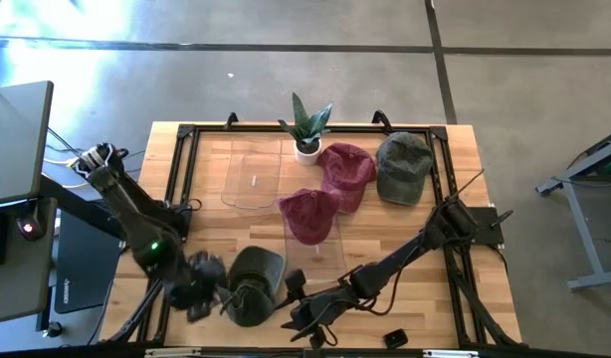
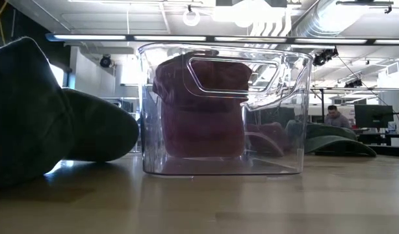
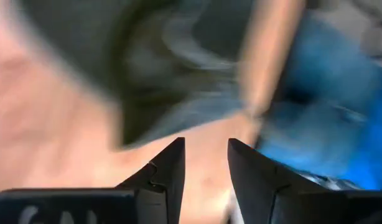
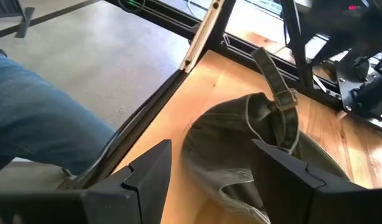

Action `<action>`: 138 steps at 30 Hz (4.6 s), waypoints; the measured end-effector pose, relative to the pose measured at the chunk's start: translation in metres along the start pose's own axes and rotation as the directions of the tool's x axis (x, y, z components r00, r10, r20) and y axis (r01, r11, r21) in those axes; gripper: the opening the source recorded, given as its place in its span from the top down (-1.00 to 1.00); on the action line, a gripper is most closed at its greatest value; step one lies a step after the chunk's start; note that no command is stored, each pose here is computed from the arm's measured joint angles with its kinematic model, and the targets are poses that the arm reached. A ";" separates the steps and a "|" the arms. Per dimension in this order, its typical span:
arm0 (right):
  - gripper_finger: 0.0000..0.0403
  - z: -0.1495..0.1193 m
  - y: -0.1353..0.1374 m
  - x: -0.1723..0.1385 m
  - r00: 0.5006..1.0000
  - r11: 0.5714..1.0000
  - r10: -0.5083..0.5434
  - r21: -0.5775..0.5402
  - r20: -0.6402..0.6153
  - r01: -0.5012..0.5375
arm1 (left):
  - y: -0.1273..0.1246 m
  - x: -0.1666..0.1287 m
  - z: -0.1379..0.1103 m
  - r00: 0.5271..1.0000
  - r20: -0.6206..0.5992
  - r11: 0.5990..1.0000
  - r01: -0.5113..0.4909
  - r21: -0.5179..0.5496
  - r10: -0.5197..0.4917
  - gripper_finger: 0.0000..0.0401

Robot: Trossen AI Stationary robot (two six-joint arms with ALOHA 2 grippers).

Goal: Pick & Place hat
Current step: Put the bottom black cap into the top transparent bin

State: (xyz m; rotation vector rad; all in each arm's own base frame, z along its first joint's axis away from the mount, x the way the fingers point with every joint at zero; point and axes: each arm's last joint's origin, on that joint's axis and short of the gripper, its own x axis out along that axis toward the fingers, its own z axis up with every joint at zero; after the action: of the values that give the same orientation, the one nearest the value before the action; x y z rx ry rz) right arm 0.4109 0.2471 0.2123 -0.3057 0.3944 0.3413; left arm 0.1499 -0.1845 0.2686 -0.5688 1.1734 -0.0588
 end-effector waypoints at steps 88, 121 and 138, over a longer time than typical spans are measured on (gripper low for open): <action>0.93 -0.023 0.001 0.066 0.936 0.814 -0.007 -0.545 -0.352 -0.199 | -0.026 0.089 -0.046 0.837 0.018 0.836 -0.545 -0.063 0.547 1.00; 0.93 0.002 -0.009 0.049 0.957 0.911 0.039 -0.382 -0.286 -0.152 | -0.058 0.172 -0.064 0.833 0.445 0.348 -0.545 0.763 0.329 -0.19; 0.95 0.009 -0.011 0.041 0.955 0.921 0.111 -0.333 -0.275 -0.203 | -0.095 0.144 -0.056 0.917 0.255 0.493 -0.382 0.781 0.307 0.91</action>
State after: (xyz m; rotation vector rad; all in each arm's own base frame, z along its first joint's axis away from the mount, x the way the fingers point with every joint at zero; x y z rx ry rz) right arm 0.4534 0.2510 0.2060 -0.6821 0.6109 0.5379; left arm 0.1816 -0.3353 0.1738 0.5223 1.0142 -0.2253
